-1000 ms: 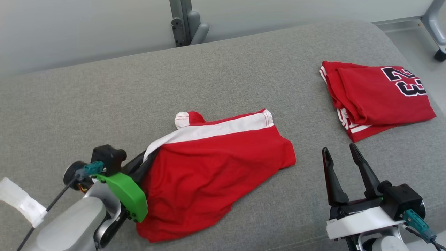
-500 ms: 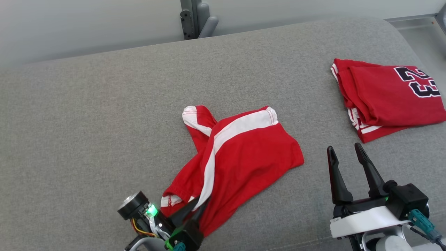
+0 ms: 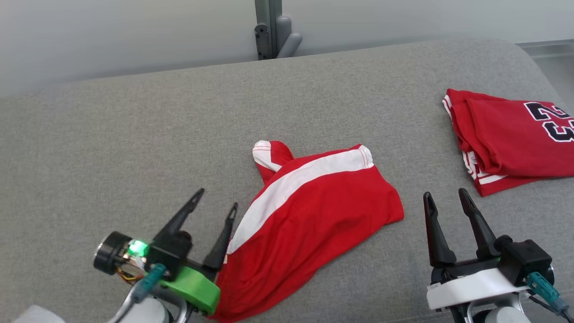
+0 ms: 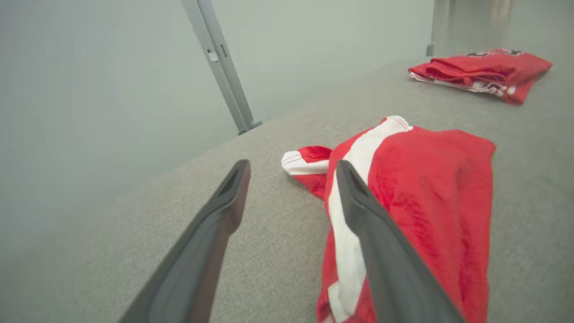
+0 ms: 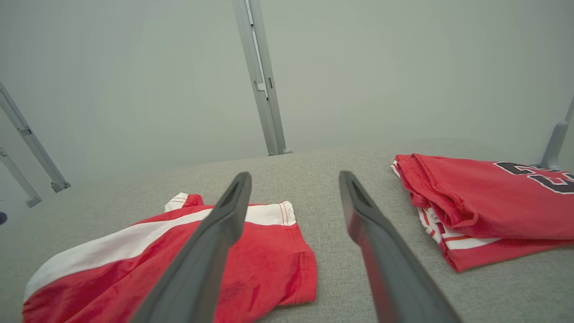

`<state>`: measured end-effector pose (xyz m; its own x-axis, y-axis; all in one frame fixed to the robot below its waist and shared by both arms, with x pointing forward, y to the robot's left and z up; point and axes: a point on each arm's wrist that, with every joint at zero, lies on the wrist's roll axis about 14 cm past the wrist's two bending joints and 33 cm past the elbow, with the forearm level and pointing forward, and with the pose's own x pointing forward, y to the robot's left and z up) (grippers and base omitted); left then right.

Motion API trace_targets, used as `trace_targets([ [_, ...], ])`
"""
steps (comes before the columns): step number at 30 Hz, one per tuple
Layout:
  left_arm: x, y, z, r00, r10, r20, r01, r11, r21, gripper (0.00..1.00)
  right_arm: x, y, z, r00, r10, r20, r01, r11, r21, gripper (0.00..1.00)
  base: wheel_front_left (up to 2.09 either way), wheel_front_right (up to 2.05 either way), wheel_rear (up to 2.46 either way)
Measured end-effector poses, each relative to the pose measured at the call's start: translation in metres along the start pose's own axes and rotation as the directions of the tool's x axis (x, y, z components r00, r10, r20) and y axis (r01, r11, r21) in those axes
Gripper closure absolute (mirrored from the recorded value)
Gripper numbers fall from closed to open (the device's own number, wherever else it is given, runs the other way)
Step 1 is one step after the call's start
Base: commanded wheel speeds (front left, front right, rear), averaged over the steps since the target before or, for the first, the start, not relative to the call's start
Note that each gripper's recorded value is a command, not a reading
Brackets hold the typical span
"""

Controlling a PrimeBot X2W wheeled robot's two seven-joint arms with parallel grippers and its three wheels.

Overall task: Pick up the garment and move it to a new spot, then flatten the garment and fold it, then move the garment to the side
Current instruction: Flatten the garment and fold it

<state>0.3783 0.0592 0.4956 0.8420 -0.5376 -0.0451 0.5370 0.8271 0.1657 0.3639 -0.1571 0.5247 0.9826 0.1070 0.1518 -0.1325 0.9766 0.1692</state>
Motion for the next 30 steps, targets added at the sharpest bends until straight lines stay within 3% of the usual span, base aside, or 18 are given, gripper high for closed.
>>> trace_targets([
  [3,-0.010,0.026,0.002,0.995,0.101,-0.028,-0.104,0.964,-0.243,0.00,-0.001,0.002,0.000,1.000,0.005,0.000,-0.005,1.000,0.003,0.00,0.00,0.00,0.00],
  [5,-0.019,0.038,-0.013,0.988,0.123,-0.095,-0.148,0.930,-0.337,0.00,-0.001,0.004,0.000,1.000,0.011,0.000,-0.011,1.000,0.004,0.00,0.00,0.00,0.00],
  [13,-0.023,-0.002,-0.067,0.941,-0.063,-0.332,-0.169,0.764,-0.622,0.00,-0.001,0.007,0.000,1.000,0.021,-0.001,-0.021,1.000,0.003,0.00,0.00,0.00,0.00],
  [16,-0.021,-0.017,-0.079,0.916,-0.131,-0.379,-0.169,0.731,-0.661,0.00,-0.001,0.007,0.000,1.000,0.021,-0.001,-0.021,1.000,-0.005,0.00,0.00,0.00,0.00],
  [19,-0.017,-0.023,-0.084,0.904,-0.154,-0.398,-0.179,0.708,-0.683,0.00,-0.002,0.005,0.000,1.000,0.016,0.000,-0.016,1.000,-0.011,0.00,0.00,0.00,0.00],
  [23,-0.015,-0.026,-0.091,0.891,-0.166,-0.423,-0.192,0.705,-0.683,0.00,-0.004,0.004,0.001,1.000,0.011,0.000,-0.011,1.000,-0.016,0.00,0.00,0.00,0.00],
  [30,-0.006,0.004,-0.091,0.915,-0.034,-0.403,-0.257,0.720,-0.645,0.00,-0.006,0.003,0.001,1.000,0.008,-0.001,-0.008,1.000,-0.016,0.00,0.00,0.00,0.00],
])
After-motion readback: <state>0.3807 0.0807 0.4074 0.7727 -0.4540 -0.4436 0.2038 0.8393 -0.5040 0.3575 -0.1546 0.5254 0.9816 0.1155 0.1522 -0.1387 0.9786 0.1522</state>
